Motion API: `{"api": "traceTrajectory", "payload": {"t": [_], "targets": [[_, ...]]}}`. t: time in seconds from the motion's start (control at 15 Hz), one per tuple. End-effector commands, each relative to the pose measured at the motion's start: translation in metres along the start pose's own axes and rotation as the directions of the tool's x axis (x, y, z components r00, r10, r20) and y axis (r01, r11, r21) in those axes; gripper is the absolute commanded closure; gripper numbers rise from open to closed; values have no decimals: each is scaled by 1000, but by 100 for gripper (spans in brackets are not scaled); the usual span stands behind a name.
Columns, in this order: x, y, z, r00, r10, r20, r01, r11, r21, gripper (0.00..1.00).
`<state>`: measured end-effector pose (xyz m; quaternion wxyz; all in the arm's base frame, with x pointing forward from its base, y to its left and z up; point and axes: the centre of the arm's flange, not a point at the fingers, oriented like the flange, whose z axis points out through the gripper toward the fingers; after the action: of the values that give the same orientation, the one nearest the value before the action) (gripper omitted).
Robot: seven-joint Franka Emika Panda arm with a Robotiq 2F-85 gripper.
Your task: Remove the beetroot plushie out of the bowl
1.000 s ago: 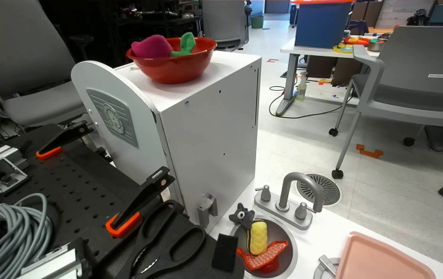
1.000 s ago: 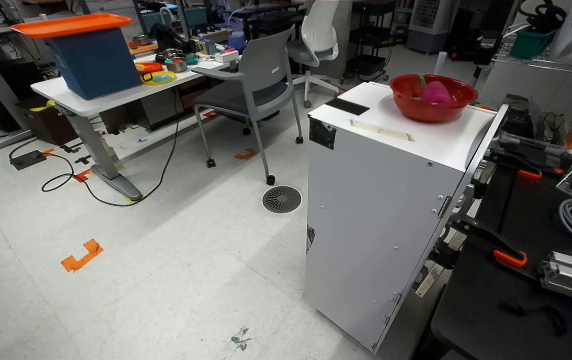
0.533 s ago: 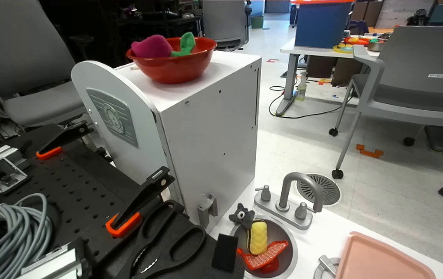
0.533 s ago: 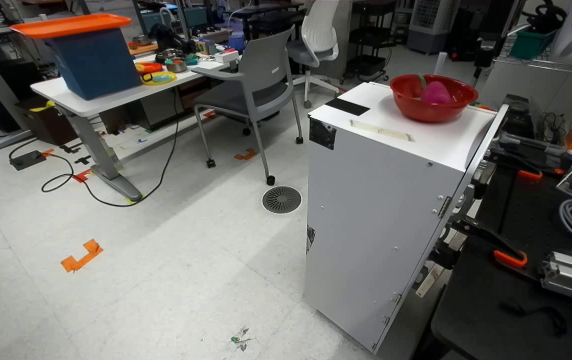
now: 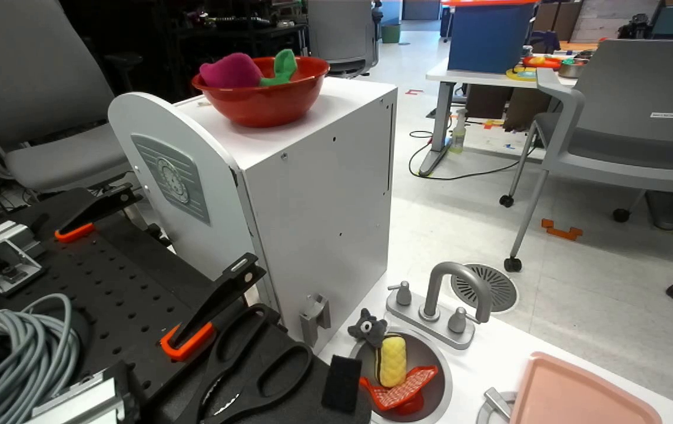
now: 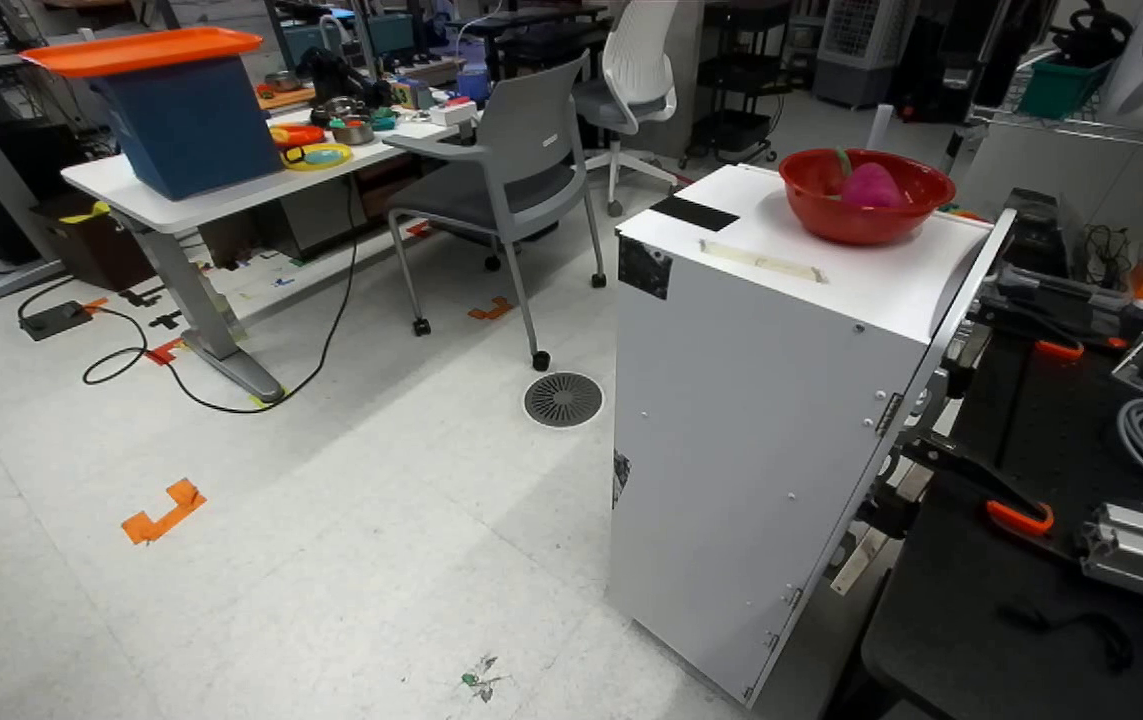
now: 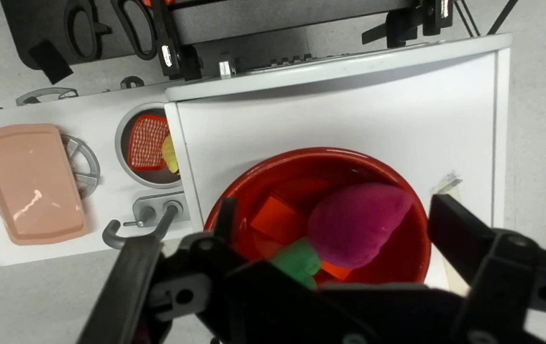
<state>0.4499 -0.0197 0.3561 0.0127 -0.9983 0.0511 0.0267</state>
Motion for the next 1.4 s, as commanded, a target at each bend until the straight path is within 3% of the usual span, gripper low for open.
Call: {"api": "traceTrajectory", "payload": {"t": [0.0,0.6,0.87,1.33], "targets": [[7,5,-2,999,33,0,-33,999,31,0],[41,29,26,996,52,71,-57,995,78,0],[46,13,21,996,76,53,-79,995,66,0],[46,-15,13,986,157,53,-163,974,155,0]]}}
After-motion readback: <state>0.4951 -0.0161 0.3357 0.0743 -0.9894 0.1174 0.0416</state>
